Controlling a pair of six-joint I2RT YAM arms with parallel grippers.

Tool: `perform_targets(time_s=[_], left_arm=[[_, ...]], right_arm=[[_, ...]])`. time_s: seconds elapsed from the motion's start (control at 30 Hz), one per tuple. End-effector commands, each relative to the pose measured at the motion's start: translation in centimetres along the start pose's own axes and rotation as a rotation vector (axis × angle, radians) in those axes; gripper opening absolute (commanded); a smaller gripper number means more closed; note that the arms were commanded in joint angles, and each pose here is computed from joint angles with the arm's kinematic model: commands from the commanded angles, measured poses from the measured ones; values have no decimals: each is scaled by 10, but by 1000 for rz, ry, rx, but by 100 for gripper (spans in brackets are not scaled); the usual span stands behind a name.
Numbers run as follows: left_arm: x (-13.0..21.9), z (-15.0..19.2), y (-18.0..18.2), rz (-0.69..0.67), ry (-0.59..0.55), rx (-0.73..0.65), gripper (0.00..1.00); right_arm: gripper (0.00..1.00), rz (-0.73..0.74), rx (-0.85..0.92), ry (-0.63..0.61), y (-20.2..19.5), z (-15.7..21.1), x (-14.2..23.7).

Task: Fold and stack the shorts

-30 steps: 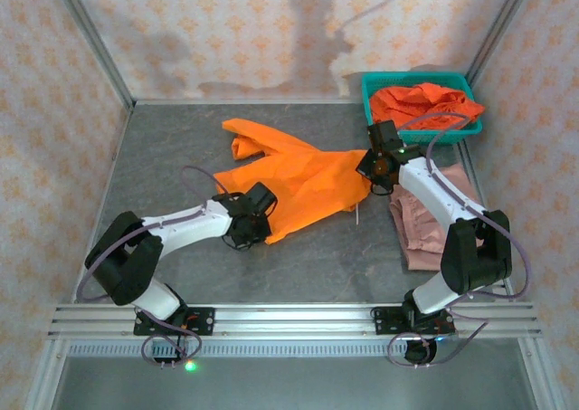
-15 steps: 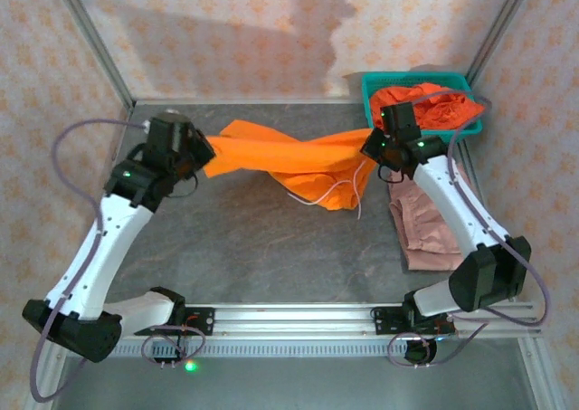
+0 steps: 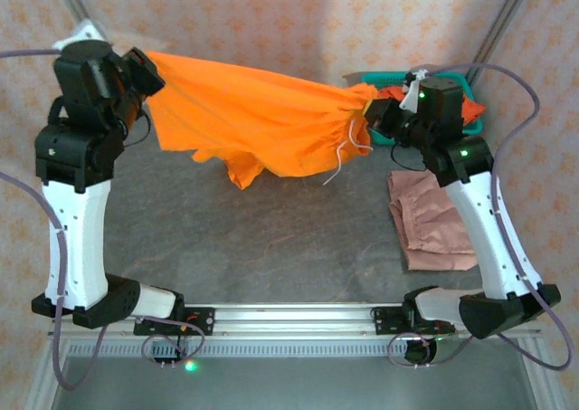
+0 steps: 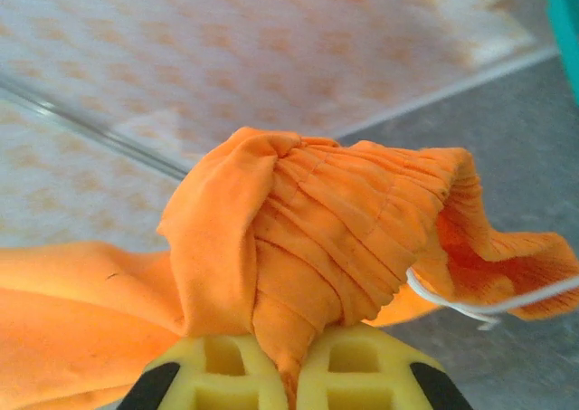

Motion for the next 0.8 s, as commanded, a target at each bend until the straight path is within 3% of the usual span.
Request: perform_targets(time_s=[0.0, 0.17, 0.53, 0.67, 0.77], left_arm=[[23, -35, 5, -52, -121, -51, 0], [46, -74, -3, -30, -285, -26, 0], [80, -123, -3, -56, -529, 18, 0], [72, -127, -2, -91, -558, 20, 0], [46, -120, -4, -112, -525, 2, 0]], right_arm=[[0, -200, 97, -64, 54, -11, 36], [0, -363, 161, -59, 105, -1, 58], [0, -730, 229, -2, 204, 38, 108], [0, -711, 241, -23, 207, 49, 110], [0, -586, 198, -76, 185, 49, 96]])
Point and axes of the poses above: each hand's point on the last joint's axis, 136 mm out from that joint toward the fingers, its own x axis back along the fingers, its own y axis along the line the jaws close on, z = x × y, the point moved 4 cm from there along x, back along the fingers, and after that the axes turned 4 degrees about -x, right-handed, at the moved point
